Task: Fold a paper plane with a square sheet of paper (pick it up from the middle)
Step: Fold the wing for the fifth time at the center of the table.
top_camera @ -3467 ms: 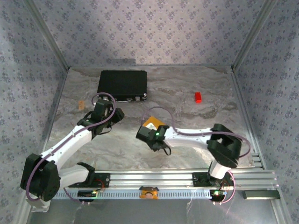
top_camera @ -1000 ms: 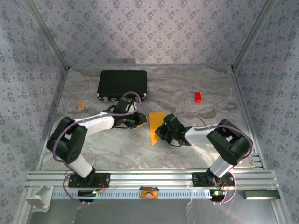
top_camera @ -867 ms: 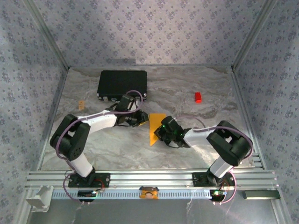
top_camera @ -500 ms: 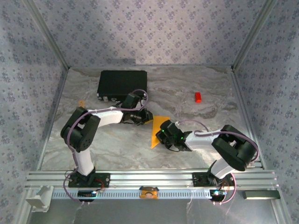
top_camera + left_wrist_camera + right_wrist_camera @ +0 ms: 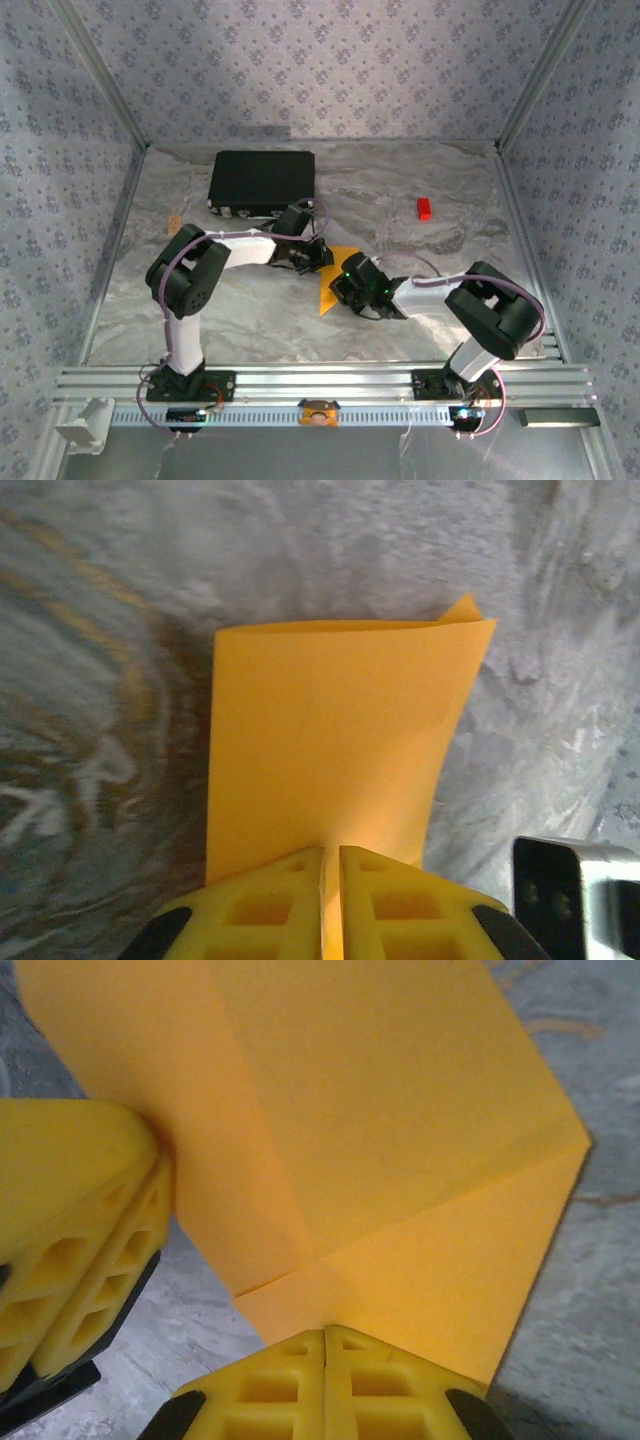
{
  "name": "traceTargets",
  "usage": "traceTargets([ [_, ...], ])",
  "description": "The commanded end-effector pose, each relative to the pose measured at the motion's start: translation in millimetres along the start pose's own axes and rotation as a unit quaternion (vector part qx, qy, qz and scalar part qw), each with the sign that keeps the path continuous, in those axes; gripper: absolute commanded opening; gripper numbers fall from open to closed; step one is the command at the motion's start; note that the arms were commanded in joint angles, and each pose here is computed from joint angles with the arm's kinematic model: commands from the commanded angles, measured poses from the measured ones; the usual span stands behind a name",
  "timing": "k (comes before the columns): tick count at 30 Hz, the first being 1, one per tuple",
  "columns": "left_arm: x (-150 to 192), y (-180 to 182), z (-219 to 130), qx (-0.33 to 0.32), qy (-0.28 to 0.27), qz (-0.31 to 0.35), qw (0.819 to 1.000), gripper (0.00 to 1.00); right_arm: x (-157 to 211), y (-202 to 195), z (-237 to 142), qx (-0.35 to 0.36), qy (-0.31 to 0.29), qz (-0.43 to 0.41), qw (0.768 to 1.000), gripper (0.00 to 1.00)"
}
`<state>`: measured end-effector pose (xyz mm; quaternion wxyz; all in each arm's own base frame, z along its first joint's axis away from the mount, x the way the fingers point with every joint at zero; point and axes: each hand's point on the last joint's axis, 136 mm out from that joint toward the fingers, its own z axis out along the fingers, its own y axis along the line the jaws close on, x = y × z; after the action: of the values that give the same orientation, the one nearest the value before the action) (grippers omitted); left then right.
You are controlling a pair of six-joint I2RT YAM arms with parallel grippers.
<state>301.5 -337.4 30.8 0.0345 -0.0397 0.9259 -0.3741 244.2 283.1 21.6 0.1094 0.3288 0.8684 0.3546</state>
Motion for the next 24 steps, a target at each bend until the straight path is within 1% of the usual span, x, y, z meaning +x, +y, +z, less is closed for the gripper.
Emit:
traceTargets([
  [1,6,25,4,-0.03,0.008,-0.014,0.999,0.11,0,-23,0,0.05,0.01,-0.023,0.998,0.06],
  [4,13,35,4,-0.029,0.017,-0.021,0.999,0.11,-6,-9,-10,0.028,0.011,-0.057,0.998,0.12],
  [8,20,42,2,-0.025,0.024,-0.016,0.999,0.1,-24,2,-29,0.027,-0.004,-0.113,0.993,0.18],
  [10,24,43,2,-0.022,0.028,-0.013,0.999,0.1,-33,2,-35,0.033,-0.005,-0.13,0.991,0.2],
  [11,25,43,2,-0.018,0.031,-0.01,0.999,0.1,-36,1,-37,0.033,-0.001,-0.139,0.99,0.24],
  [13,27,38,2,-0.007,0.035,-0.006,0.999,0.1,-43,-3,-38,0.037,0.009,-0.138,0.99,0.26],
  [16,27,36,0,-0.004,0.035,-0.003,0.999,0.1,-47,-3,-37,0.024,0.027,-0.134,0.99,0.29],
  [18,27,33,0,0.002,0.038,0.001,0.999,0.1,-49,-5,-36,0.02,0.032,-0.129,0.991,0.35],
  [19,26,31,-1,0.005,0.037,0.001,0.999,0.1,-48,-4,-35,0.015,0.037,-0.131,0.991,0.36],
  [24,27,29,-1,0.008,0.04,0.003,0.999,0.1,-47,-10,-28,0.029,0.059,-0.128,0.99,0.37],
])
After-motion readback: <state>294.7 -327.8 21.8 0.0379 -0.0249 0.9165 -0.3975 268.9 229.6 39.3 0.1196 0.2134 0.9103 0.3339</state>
